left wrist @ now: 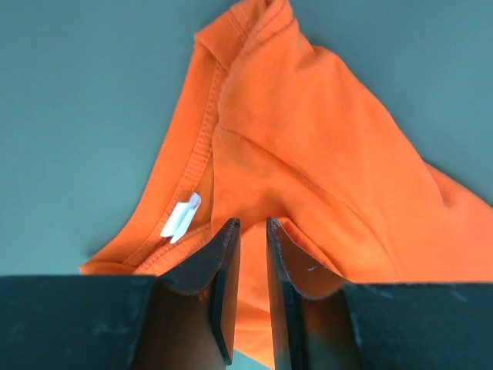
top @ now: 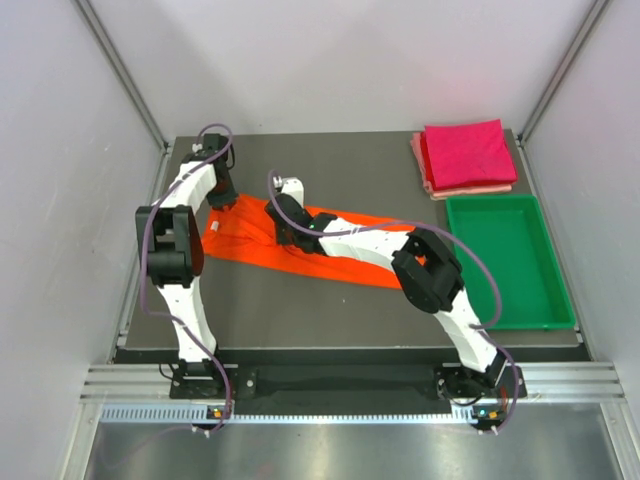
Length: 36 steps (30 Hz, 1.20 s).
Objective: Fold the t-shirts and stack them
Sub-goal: Fold the tshirt
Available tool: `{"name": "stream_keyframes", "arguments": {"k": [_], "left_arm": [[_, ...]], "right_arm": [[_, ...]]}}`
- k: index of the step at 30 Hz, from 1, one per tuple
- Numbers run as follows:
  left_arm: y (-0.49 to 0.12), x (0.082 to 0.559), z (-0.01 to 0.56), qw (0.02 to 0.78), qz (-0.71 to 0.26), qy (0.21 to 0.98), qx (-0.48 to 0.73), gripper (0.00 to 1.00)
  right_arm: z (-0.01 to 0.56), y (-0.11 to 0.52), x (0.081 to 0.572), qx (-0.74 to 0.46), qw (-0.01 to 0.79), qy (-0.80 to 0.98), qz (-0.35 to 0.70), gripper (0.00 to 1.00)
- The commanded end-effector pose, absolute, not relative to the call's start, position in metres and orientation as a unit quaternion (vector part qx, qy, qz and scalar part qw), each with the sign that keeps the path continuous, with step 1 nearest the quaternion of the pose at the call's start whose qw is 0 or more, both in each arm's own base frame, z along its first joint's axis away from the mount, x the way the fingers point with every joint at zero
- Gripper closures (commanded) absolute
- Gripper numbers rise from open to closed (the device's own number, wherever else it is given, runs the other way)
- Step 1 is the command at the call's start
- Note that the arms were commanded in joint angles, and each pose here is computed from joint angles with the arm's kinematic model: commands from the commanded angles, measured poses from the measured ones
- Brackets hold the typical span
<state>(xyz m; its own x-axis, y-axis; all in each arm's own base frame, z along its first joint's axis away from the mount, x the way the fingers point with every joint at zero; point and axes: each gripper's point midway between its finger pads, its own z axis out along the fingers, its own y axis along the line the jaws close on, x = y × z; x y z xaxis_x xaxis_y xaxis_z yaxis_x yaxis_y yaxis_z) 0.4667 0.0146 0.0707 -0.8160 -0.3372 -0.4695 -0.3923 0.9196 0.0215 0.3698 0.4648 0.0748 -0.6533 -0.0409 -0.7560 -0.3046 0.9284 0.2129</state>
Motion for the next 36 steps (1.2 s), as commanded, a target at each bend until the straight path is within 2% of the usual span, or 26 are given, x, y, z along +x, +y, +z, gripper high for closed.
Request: {"name": "stream_keyframes", "arguments": {"k": [1, 7, 9, 12, 17, 22, 29, 36], "left_arm": [[0.013, 0.462, 0.107, 0.263, 0.05, 0.946, -0.181, 0.75], [0.014, 0.447, 0.098, 0.242, 0.045, 0.954, -0.174, 0.74], [0.039, 0.444, 0.096, 0.237, 0.014, 0.95, -0.204, 0.69], [0.074, 0.439, 0.102, 0.259, -0.039, 0.928, -0.267, 0.69], [0.108, 0.417, 0.103, 0.288, -0.048, 0.899, -0.327, 0.66], [0.111, 0.389, 0.101, 0.308, -0.08, 0.873, -0.37, 0.61], [0.096, 0.378, 0.118, 0.352, -0.115, 0.86, -0.352, 0.58], [0.088, 0.368, 0.093, 0.324, -0.13, 0.865, -0.361, 0.59]], "right_arm": [[0.132, 0.481, 0.368, -0.089, 0.425, 0.869, 0.237, 0.83], [0.119, 0.478, 0.356, -0.097, 0.394, 0.882, 0.24, 0.85], [0.124, 0.469, 0.353, -0.095, 0.397, 0.882, 0.237, 0.85], [0.129, 0.446, 0.351, -0.092, 0.402, 0.881, 0.232, 0.85], [0.138, 0.412, 0.345, -0.084, 0.413, 0.877, 0.232, 0.82], [0.135, 0.394, 0.345, -0.08, 0.41, 0.879, 0.23, 0.8], [0.145, 0.375, 0.348, -0.071, 0.418, 0.875, 0.234, 0.79], [0.15, 0.364, 0.349, -0.062, 0.422, 0.873, 0.236, 0.79]]}}
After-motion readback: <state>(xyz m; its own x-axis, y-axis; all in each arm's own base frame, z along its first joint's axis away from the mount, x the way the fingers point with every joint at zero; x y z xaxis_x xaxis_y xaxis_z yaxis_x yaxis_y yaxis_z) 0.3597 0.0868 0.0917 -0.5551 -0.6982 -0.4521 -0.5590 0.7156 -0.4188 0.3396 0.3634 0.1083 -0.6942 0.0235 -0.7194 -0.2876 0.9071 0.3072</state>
